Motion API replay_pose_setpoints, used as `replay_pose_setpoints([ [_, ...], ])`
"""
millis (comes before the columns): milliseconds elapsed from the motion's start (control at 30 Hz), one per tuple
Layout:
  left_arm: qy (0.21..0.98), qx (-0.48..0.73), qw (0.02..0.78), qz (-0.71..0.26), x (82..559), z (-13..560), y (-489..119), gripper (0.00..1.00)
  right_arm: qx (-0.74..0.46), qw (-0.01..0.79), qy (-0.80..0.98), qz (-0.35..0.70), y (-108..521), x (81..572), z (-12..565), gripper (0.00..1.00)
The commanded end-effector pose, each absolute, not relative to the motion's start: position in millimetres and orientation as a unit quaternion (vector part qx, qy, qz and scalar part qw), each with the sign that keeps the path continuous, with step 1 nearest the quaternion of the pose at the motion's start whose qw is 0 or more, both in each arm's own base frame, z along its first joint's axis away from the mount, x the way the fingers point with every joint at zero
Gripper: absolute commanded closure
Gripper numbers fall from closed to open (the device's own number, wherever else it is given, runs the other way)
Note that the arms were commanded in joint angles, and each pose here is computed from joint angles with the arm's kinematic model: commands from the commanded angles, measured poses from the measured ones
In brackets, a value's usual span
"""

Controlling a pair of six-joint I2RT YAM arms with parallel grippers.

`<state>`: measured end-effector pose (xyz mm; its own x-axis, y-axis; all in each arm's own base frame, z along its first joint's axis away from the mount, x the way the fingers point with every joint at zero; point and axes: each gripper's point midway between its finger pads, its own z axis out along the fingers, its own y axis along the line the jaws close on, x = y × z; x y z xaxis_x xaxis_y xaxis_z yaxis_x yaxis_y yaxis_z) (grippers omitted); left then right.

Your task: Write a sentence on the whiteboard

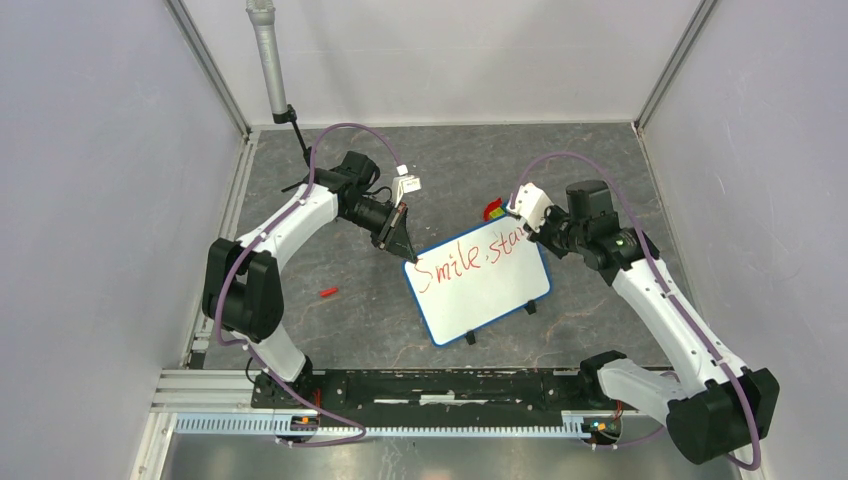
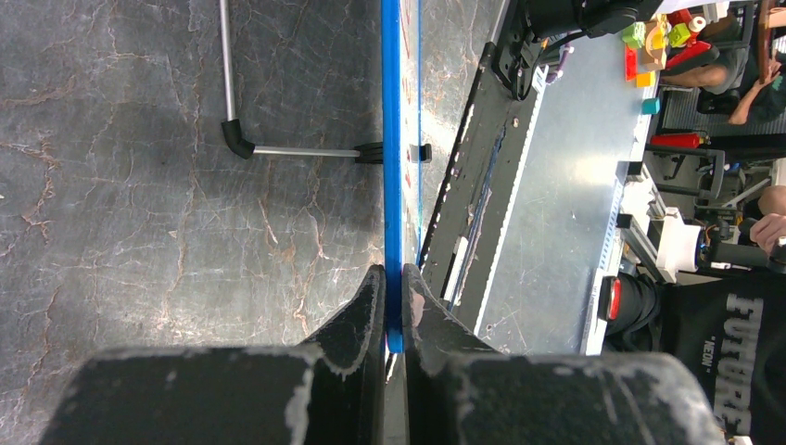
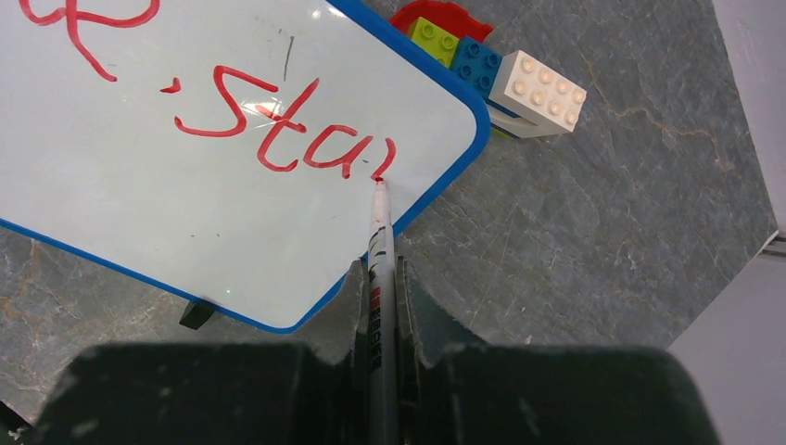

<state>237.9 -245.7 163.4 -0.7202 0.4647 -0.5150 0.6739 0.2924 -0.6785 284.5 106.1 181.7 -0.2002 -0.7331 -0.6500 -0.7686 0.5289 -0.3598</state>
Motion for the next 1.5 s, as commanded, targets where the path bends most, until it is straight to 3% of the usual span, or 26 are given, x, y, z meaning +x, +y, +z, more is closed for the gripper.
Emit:
replay_pose_setpoints([
  [0, 0.784, 0.379, 0.126, -0.475, 243.3, 166.8, -248.7, 0.98, -0.470, 0.439, 0.766, -0.005, 103.2, 304.3, 204.2, 1.00],
  [467, 0.784, 0.379, 0.127, -0.475, 244.5, 167.5, -249.2, 0.97, -0.472, 0.447, 0.760, 0.000, 106.9, 310.1, 212.5, 1.00],
  [1000, 0.784, 0.379, 0.126, -0.475, 244.7, 167.1, -249.1, 0.98, -0.497, 0.391, 0.774, 0.024, 101.7, 276.5, 172.6, 1.00],
  [1467, 0.784, 0.380, 0.124, -0.475, 244.1, 164.5, -248.8, 0.98, -0.512, 0.379, 0.764, 0.099, 125.3, 262.0, 174.3, 1.00],
])
